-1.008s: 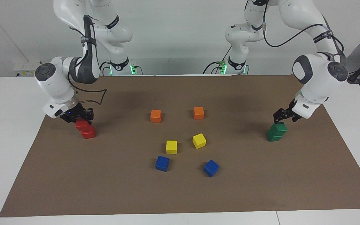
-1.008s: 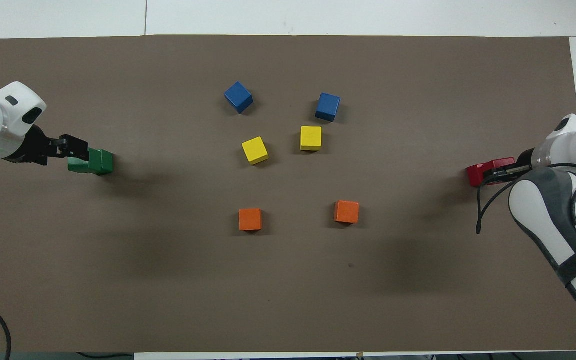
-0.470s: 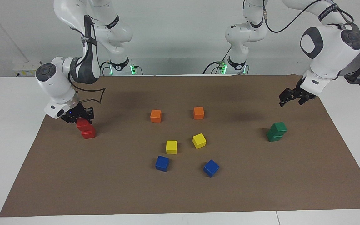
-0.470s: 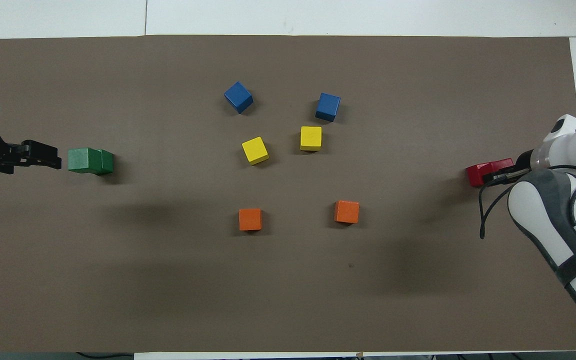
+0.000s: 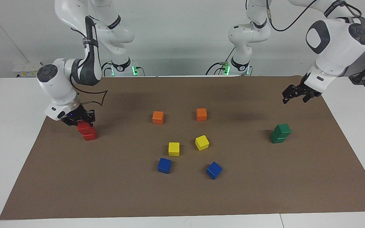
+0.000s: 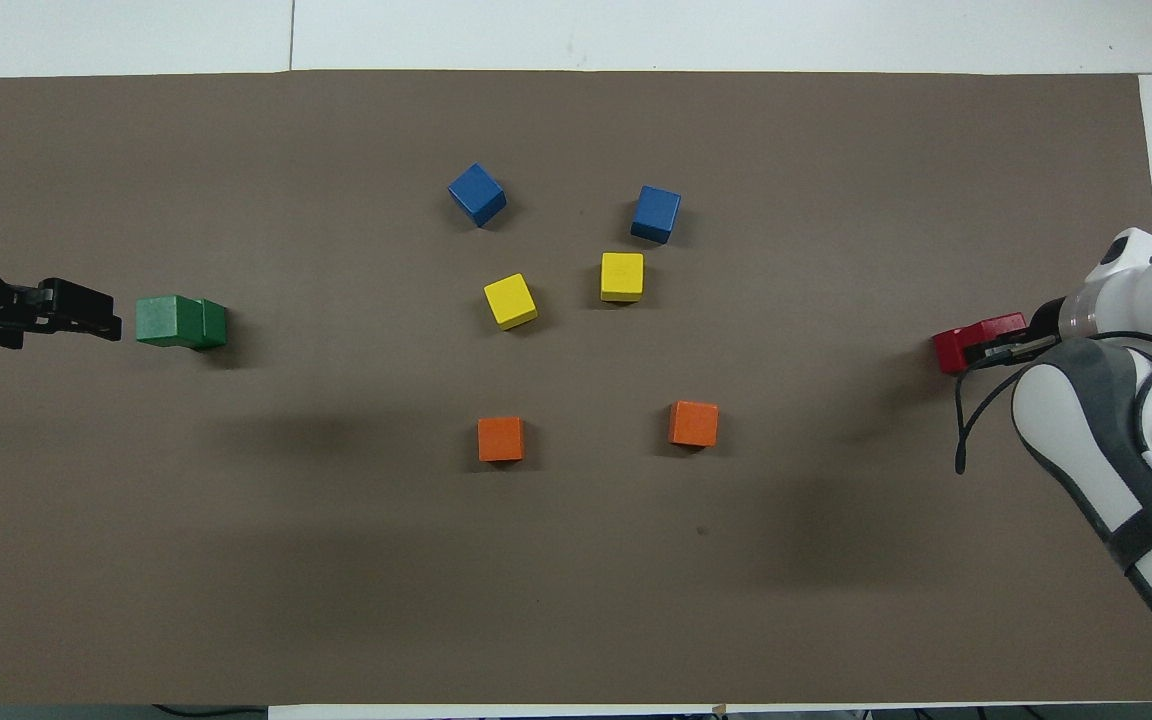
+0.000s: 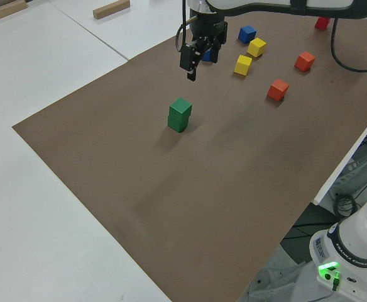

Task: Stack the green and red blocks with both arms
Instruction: 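Open the left gripper and draw it back from the green stack, then open the right gripper and draw it back from the red stack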

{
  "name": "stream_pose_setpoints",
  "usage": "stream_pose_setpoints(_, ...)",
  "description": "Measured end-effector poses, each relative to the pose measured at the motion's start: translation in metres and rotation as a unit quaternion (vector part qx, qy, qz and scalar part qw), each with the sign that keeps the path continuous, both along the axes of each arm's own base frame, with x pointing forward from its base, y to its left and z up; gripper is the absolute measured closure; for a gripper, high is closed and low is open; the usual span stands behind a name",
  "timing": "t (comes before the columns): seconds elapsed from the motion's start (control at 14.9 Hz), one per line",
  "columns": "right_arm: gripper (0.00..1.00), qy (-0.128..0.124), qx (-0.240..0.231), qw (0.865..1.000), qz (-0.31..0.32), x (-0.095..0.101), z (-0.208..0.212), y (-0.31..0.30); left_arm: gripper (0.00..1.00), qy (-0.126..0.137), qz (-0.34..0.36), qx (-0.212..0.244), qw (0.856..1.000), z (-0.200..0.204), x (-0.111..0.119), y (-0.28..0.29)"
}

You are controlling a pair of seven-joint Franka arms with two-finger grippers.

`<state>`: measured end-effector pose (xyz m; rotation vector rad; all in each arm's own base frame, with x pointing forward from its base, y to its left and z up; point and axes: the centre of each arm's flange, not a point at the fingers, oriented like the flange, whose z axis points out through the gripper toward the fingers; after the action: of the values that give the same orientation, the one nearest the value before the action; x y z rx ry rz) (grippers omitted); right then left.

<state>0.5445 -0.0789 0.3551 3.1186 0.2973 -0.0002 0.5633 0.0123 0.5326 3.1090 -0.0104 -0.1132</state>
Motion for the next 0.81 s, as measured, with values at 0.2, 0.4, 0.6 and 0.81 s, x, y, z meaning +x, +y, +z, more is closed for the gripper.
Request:
stream_pose_setpoints(0.2,0.45,0.002,0.0,1.0,-0.003,0.0,-0.004,0.0,0.0,0.008,-0.001,0.0,1.0,-0.001,-0.002,-0.001)
stream_pose_setpoints(0.4,0.45,0.003,0.0,1.0,-0.003,0.0,-0.004,0.0,0.0,0.013,-0.006,0.0,1.0,0.0,-0.003,-0.007)
stream_pose_setpoints(0.6,0.45,0.004,0.0,1.0,-0.003,0.0,-0.005,0.0,0.0,0.014,-0.006,0.0,1.0,0.006,-0.007,-0.007)
stream_pose_setpoints(0.81,0.45,0.008,0.001,1.0,-0.003,-0.001,-0.01,0.0,0.0,0.013,-0.006,0.0,1.0,0.01,-0.01,-0.006)
